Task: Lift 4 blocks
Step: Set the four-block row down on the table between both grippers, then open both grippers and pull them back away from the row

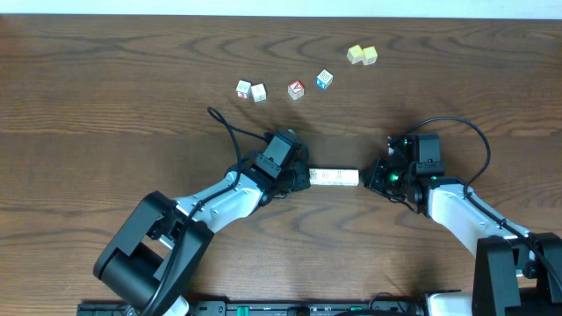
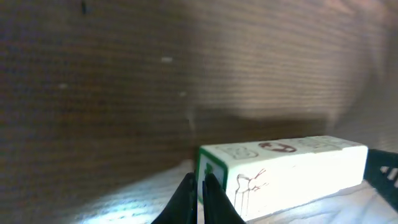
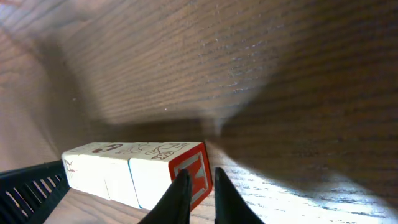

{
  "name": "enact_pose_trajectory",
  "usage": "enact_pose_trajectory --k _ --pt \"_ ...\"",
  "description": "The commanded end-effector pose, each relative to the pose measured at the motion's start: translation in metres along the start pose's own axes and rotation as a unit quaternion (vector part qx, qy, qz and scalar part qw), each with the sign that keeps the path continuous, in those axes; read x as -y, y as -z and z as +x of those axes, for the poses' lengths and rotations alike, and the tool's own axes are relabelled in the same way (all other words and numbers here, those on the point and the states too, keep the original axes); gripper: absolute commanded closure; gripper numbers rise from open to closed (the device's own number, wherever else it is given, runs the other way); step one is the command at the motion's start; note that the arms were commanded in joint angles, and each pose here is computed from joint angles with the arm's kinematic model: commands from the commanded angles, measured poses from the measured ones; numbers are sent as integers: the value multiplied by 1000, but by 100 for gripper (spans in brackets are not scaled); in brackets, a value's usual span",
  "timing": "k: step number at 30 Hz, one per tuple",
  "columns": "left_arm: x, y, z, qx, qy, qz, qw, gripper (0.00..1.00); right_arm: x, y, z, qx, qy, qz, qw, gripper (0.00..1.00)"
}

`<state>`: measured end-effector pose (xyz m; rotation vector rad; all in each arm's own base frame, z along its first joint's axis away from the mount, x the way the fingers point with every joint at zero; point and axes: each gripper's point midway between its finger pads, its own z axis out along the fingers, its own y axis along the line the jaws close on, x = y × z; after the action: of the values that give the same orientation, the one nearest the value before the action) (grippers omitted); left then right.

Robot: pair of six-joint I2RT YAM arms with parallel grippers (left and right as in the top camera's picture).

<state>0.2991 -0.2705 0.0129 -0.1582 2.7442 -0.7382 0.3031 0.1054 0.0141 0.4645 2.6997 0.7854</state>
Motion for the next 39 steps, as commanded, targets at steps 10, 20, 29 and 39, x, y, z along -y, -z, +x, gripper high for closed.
enact_pose_trajectory --k 10,20,29,39 --pt "6 -3 4 -1 -15 -10 1000 92 -1 -4 18 -31 5 10 999 85" --pt "2 1 2 6 -14 -21 1000 93 14 -1 16 -27 -12 45 999 72" --pt "4 2 1 7 -24 -19 999 93 33 7 10 -18 -23 106 994 68" --pt "5 7 -2 15 -25 -20 999 93 45 21 -1 -6 -26 170 985 60"
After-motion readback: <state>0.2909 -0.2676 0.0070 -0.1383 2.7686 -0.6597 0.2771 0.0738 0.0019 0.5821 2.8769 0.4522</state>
